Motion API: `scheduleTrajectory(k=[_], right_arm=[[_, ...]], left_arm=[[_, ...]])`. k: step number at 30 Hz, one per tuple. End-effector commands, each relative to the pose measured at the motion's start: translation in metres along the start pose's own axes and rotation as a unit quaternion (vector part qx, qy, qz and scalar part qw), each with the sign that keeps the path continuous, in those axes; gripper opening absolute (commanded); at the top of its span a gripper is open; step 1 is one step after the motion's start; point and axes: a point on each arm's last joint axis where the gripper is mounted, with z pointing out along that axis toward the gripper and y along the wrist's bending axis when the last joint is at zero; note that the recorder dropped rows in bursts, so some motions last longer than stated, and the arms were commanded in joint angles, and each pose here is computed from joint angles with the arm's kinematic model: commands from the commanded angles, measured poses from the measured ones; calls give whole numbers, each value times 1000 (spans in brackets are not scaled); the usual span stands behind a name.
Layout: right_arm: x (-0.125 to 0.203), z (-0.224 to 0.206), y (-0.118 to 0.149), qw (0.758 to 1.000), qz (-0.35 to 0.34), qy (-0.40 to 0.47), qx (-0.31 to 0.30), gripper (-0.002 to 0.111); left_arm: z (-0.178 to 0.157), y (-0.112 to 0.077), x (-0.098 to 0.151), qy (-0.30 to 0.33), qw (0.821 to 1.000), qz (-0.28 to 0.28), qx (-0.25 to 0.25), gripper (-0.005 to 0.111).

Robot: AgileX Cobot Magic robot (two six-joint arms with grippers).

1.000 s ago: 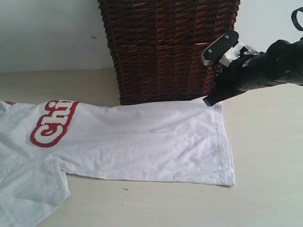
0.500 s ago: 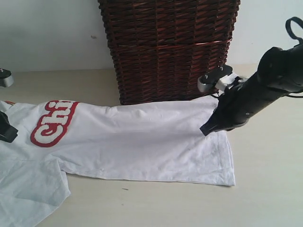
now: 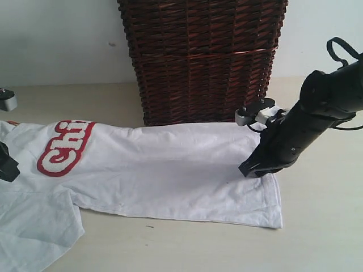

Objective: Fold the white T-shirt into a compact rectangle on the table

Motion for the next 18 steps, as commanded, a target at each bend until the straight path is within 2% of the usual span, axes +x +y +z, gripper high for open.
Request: scheduleTrajectory(k=[1,6,10,14,16,18], right_arm=[[26,6,6,992,14,122,-41,0],[39,0,14,976,26,199,-80,0],[48,-5,17,962,30,254,-94,0],[45,-13,11,968,38,241,-51,0],[41,-19,8,975,39,216,-25,0],[34,-29,6,983,40,179,-5,0]], left_arm=[[-14,-13,4,10,1000,-3,24,0],[-32,-31,10,-4,1000,26,13,0],[-43,-41,21,25,998,51,18,0],[-45,-53,30,68,993,71,70,0],[-41,-63,35,80,988,101,84,1],[-31,-78,38,87,980,151,92,6]])
